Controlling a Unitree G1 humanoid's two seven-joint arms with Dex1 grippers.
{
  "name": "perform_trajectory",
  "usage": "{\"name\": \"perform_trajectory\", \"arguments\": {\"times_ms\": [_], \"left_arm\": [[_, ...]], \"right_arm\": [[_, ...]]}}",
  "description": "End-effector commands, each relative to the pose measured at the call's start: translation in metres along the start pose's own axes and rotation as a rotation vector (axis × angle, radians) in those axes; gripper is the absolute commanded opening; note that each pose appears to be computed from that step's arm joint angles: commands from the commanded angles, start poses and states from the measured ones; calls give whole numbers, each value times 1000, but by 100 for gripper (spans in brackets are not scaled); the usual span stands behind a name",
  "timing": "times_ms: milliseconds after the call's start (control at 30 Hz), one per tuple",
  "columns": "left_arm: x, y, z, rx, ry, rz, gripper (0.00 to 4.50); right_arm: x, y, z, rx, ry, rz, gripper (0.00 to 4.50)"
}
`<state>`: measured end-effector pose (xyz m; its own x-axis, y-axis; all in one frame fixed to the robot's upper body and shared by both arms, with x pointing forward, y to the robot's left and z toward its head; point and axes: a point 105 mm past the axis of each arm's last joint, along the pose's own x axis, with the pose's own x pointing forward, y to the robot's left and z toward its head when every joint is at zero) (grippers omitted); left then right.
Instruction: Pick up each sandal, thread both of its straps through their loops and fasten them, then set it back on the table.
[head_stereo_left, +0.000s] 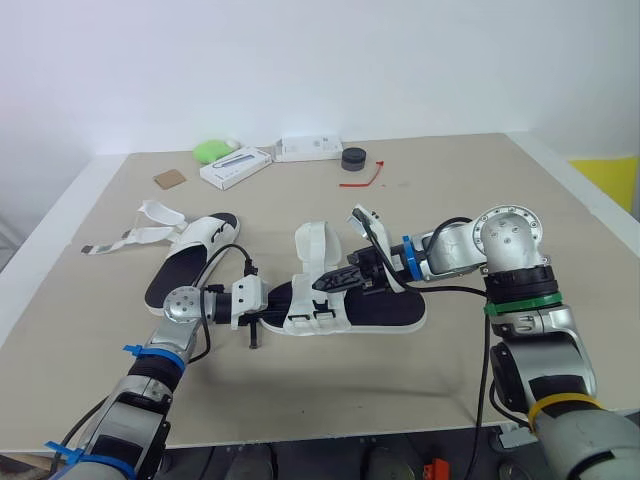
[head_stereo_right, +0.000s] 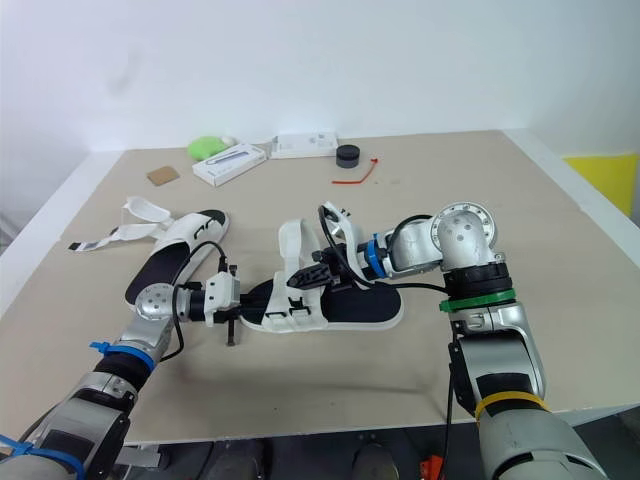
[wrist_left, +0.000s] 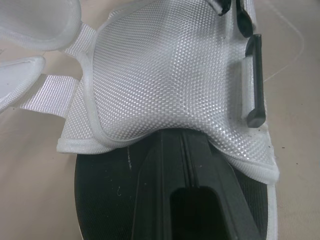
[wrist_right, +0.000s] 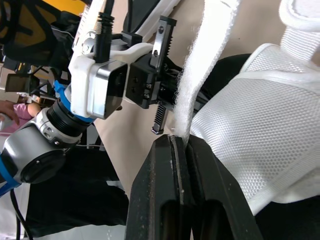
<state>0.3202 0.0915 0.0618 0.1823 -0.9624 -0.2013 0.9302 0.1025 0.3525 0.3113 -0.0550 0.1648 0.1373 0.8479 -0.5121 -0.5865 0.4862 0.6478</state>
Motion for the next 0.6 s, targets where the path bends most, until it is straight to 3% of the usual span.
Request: {"name": "perform_trajectory", "arguments": {"times_ms": [33, 600], "left_arm": [[-5, -89, -77, -320, 259, -230, 0], [-5, -94, -79, -330, 259, -233, 0]], "right_arm": [[-6, 4, 2, -24, -18, 17, 22], [0, 5, -16, 23, 81, 49, 22]]}}
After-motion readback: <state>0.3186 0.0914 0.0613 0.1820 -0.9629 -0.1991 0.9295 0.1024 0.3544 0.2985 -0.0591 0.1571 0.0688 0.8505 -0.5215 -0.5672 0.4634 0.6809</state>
